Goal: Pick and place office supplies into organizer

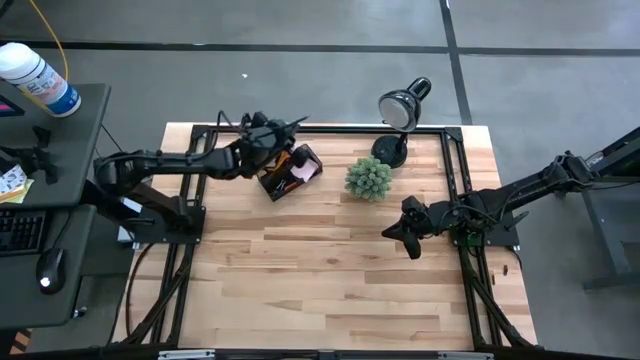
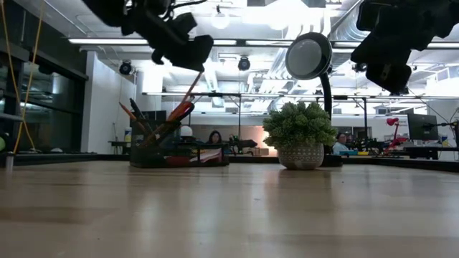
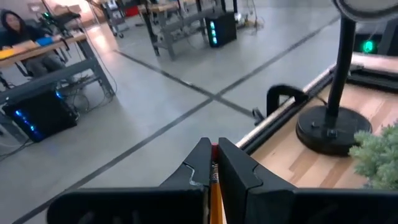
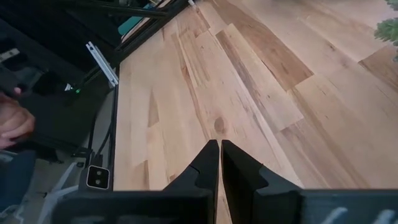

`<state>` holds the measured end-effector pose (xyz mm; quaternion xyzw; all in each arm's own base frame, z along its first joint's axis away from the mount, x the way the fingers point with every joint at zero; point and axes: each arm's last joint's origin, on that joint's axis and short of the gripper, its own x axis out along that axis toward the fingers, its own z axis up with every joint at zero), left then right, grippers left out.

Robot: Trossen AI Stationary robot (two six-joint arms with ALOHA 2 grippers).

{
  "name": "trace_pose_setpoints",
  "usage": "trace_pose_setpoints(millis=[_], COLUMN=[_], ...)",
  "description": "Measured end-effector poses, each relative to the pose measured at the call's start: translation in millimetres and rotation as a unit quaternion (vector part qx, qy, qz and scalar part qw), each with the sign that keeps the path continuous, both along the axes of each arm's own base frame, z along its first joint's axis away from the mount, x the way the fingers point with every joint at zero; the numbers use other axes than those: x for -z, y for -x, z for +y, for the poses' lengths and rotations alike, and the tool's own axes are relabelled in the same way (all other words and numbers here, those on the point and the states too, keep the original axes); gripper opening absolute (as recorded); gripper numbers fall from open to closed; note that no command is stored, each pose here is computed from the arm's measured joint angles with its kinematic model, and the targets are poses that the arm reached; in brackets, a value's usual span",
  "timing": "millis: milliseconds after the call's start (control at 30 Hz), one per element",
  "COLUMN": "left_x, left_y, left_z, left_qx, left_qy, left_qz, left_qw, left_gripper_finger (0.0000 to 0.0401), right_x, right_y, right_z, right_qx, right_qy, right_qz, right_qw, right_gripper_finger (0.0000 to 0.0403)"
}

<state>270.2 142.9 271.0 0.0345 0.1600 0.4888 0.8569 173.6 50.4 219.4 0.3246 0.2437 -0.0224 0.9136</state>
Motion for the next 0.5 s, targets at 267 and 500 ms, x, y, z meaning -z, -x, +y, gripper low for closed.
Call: trace_pose_setpoints(millis=[267,500], left_x=[28.8,45.2], left_y=[15.3,21.8], left_z=[-6.5,-9.1], left_qx=[-0.015,-0.032], left_qy=[0.012,0.035], left_qz=[-0.01,-0.008], left_qw=[1.0,0.999], left_gripper_finger=[0.0,0.0], right_x=[0.0,0.1], right_y=[0.0,0.0], right_z=[-0.1,-0.4], right_qx=[0.004,0.008], right_qy=[-0.007,-0.005], right_qz=[0.001,0.0], right_qw=[1.0,1.0], right_gripper_finger=[0.0012,0.0012])
